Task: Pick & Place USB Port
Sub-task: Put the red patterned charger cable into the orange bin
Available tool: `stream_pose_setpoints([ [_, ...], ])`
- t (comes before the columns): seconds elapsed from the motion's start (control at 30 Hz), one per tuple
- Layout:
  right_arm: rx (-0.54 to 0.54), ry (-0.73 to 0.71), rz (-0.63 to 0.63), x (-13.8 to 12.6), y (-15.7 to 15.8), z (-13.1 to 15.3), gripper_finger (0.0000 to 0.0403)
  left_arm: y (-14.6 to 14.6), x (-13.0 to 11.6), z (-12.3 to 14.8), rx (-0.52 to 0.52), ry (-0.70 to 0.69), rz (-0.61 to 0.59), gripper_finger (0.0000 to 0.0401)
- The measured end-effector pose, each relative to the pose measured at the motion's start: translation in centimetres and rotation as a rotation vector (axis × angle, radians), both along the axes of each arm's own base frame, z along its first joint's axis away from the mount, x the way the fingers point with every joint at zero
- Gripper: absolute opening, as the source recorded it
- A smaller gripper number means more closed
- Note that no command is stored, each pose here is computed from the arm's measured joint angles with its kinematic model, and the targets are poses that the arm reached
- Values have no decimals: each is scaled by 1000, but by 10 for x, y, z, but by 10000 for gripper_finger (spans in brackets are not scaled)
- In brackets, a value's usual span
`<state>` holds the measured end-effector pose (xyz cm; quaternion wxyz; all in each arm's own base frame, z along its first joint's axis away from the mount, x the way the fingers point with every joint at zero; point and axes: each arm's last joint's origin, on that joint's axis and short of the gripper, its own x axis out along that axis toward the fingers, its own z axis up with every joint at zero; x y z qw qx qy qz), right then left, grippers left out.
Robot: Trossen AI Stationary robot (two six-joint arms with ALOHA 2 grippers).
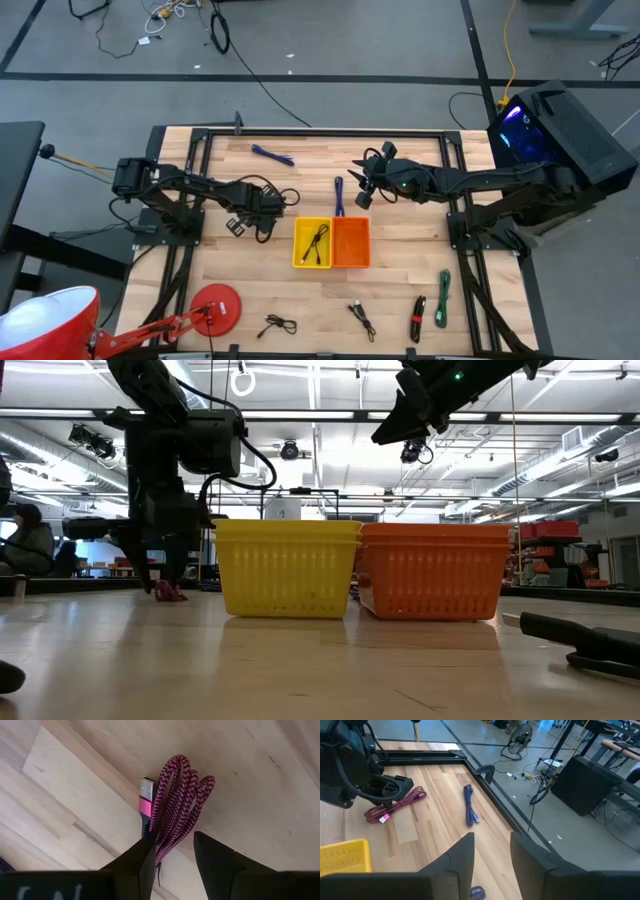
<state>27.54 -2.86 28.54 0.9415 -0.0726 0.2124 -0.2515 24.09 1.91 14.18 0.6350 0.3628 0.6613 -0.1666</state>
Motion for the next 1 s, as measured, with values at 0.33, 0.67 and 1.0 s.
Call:
stream_pose_setpoints([
  [0.33, 1, 6, 0, 0, 0, 0, 127, 1, 6, -7, -85, -35, 41, 120],
  [0.67, 14, 14, 21, 0, 1, -1, 127, 4, 9, -9, -35, -66, 147, 14],
  [1.0, 1, 25, -9, -1, -2, -2, 127, 15, 21, 46, 134, -276, 367, 10],
])
